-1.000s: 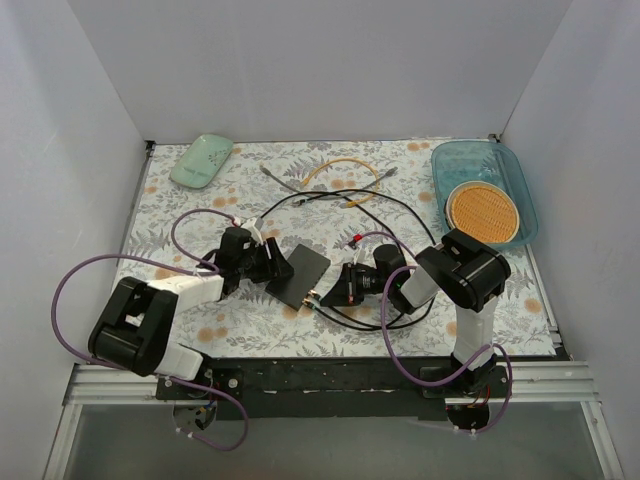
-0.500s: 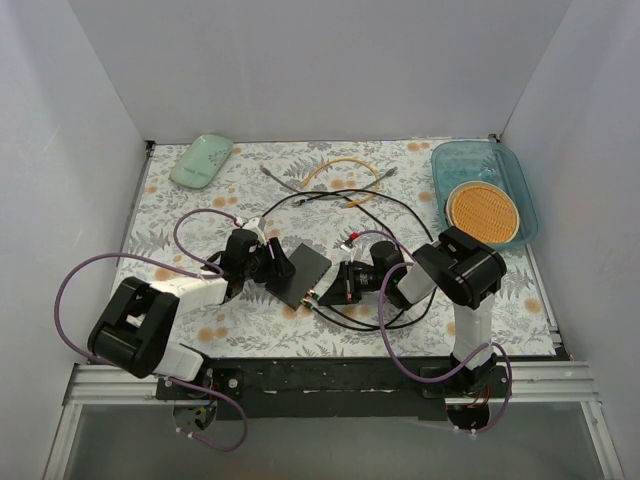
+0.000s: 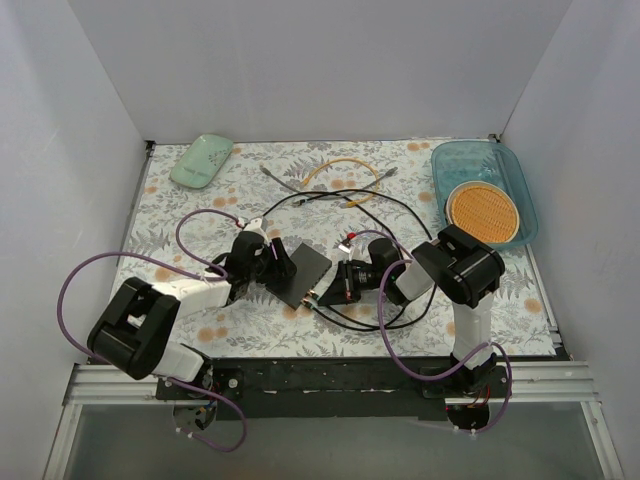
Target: Insert the plug into the switch port
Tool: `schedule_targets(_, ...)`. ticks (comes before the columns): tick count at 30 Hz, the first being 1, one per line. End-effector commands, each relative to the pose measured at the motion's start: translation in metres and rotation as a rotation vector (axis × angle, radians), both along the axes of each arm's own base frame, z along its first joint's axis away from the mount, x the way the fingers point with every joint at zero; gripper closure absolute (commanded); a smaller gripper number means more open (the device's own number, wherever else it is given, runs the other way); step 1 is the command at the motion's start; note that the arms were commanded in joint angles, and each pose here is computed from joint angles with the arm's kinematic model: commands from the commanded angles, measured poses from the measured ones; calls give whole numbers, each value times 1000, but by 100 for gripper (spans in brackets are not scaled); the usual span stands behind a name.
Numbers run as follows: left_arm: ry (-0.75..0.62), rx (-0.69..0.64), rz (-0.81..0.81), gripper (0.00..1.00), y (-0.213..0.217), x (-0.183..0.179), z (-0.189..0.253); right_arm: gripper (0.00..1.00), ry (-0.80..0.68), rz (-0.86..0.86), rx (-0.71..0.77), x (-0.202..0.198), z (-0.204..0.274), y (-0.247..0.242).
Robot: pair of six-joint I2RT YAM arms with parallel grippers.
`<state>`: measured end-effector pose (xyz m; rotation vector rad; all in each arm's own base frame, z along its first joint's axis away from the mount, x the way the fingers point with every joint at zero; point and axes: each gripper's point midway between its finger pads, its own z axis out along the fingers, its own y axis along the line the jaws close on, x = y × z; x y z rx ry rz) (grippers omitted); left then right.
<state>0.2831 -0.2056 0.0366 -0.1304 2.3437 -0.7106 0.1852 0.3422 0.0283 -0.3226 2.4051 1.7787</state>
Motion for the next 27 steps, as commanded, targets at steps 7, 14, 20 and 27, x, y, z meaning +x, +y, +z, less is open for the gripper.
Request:
schedule_targets(7, 294, -273, -390, 47, -77, -117, 17, 99, -285, -256, 91, 93, 38, 41)
schedule_targets(14, 302, -294, -421, 50, -82, -123, 18, 99, -269, -252, 73, 94, 32, 42)
schedule_targets(20, 300, -322, -432, 50, -87, -130, 23, 99, -247, -254, 56, 95, 28, 46)
schedule_targets(27, 323, -324, -459, 51, -106, -142, 17, 99, -256, -210, 51, 91, 30, 65)
